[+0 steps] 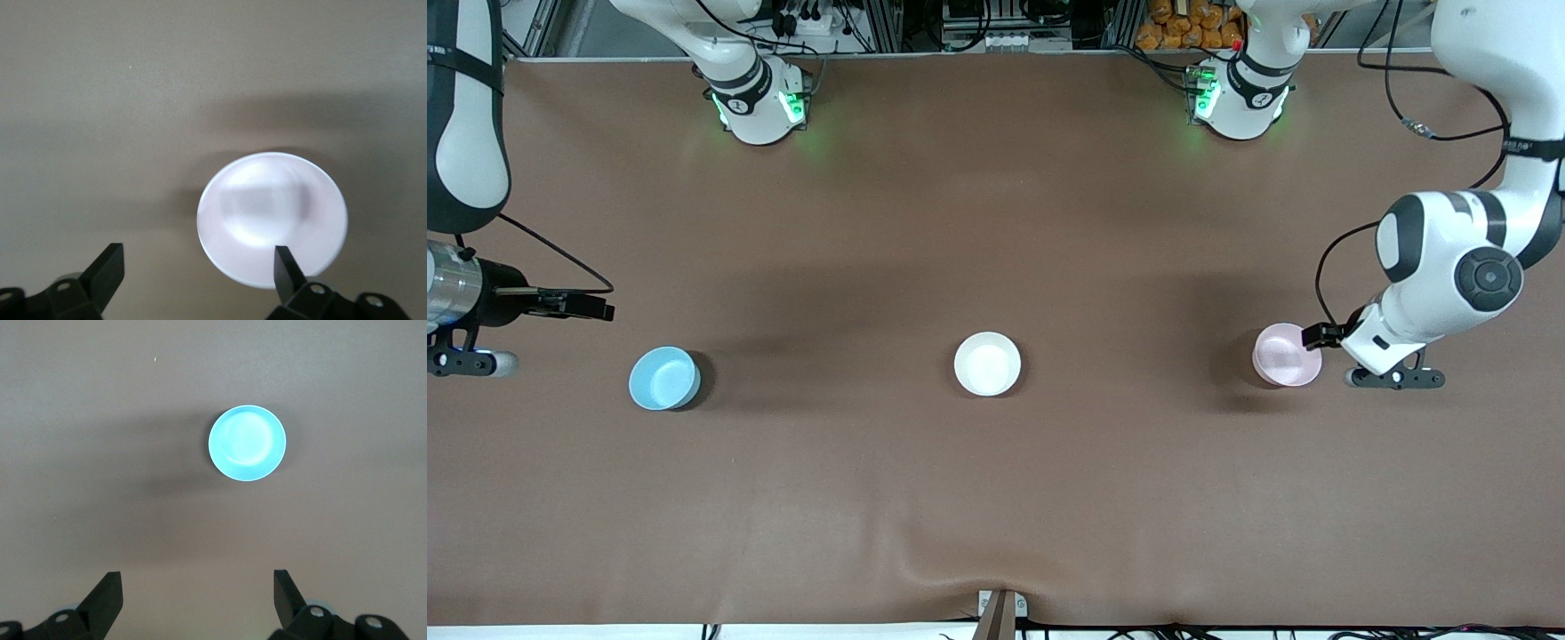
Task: Stack pink and blue bowls on white bowl
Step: 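Lower the left gripper onto the pink bowl rim while the right gripper approaches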
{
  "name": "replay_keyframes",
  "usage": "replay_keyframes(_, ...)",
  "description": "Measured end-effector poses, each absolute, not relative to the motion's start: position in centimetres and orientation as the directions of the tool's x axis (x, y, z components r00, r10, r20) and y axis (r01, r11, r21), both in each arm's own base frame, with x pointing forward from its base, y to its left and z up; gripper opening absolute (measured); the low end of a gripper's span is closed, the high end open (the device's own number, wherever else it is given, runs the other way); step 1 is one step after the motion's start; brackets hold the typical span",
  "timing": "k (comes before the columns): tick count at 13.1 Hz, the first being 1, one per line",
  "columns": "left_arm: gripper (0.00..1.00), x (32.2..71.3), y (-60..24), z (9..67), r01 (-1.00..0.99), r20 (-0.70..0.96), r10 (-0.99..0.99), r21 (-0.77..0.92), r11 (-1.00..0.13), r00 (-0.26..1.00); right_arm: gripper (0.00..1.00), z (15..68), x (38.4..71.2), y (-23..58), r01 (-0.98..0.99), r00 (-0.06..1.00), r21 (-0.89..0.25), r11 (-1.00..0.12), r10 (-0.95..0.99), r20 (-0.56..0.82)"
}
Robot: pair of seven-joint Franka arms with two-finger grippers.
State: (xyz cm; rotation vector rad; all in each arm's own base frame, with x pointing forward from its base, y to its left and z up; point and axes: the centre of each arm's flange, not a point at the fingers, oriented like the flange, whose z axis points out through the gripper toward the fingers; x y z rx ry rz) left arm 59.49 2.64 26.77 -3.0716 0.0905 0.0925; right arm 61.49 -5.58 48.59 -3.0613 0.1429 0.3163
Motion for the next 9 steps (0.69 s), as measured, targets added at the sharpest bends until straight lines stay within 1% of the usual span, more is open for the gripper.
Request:
replay_keyframes(1, 0.85, 59.6, 2.9, 25.8, -0.059, -0.063, -0.055, -0.064, -0.996, 0.997, 1.00, 48.5, 61.5, -5.6, -0.099, 0.974, -0.051, -0.994, -0.086, -0.208)
replay_keyframes(2, 0.72, 59.6, 3.0, 25.2, -0.058, -0.065, -0.054, -0.063, -0.996, 0.996, 1.00, 48.5, 61.5, -5.6, -0.098, 0.975, -0.051, -0.994, -0.086, -0.207)
replay_keyframes(3, 0.68, 59.6, 3.1, 24.6, -0.058, -0.065, -0.054, -0.062, -0.996, 0.996, 1.00, 48.5, 61.5, -5.6, -0.098, 0.975, -0.051, -0.994, -0.086, -0.206)
replay_keyframes(7, 0.67, 59.6, 3.0, 22.7, -0.062, -0.068, -0.058, -0.057, -0.996, 0.996, 1.00, 47.9, 61.4, -5.5, -0.098, 0.972, -0.051, -0.994, -0.085, -0.217)
replay_keyframes(8, 0.63, 59.5, 2.9, 22.0, -0.062, -0.070, -0.059, -0.055, -0.997, 0.996, 1.00, 47.7, 61.4, -5.5, -0.098, 0.972, -0.051, -0.994, -0.084, -0.221)
replay_keyframes(9, 0.61, 59.5, 2.9, 21.3, -0.063, -0.072, -0.059, -0.054, -0.997, 0.996, 1.00, 47.4, 61.3, -5.4, -0.096, 0.970, -0.051, -0.994, -0.082, -0.228)
